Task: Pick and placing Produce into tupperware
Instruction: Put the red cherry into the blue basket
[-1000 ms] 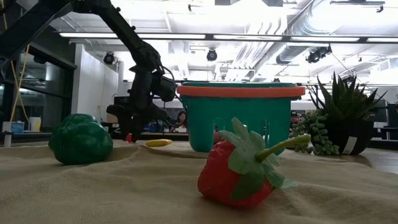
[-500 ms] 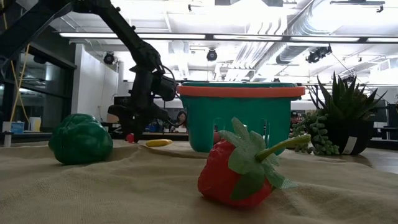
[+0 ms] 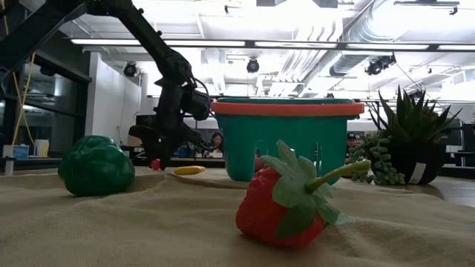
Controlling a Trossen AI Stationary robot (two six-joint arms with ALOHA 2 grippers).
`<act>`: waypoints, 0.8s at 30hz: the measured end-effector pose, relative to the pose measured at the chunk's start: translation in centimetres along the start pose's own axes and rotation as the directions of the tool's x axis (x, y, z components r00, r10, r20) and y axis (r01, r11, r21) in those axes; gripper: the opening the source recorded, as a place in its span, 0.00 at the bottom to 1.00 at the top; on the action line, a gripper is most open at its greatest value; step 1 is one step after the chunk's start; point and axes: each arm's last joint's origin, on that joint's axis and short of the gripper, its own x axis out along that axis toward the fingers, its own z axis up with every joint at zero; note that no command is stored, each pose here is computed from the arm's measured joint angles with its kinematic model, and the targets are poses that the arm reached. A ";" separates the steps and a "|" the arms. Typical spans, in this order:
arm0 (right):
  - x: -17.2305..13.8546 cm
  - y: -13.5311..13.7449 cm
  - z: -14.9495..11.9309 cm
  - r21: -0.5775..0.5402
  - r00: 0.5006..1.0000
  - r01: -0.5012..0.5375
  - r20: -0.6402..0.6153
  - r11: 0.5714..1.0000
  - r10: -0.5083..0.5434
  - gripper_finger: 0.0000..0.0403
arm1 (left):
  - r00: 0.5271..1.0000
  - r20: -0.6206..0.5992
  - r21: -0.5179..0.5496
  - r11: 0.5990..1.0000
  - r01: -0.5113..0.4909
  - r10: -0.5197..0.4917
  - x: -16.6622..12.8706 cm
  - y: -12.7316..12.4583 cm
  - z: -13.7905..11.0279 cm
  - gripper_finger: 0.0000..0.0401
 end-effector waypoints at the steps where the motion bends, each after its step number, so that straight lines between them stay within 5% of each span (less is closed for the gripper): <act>1: 0.0 0.0 0.0 -0.001 1.000 0.001 -0.001 1.000 -0.001 0.22 | 1.000 0.000 -0.003 1.000 0.000 0.000 0.0 0.0 0.0 0.38; 24: 0.0 0.0 0.0 -0.004 1.000 0.003 -0.003 1.000 -0.004 0.22 | 1.000 -0.015 -0.009 1.000 -0.003 0.003 0.0 0.0 -0.1 0.38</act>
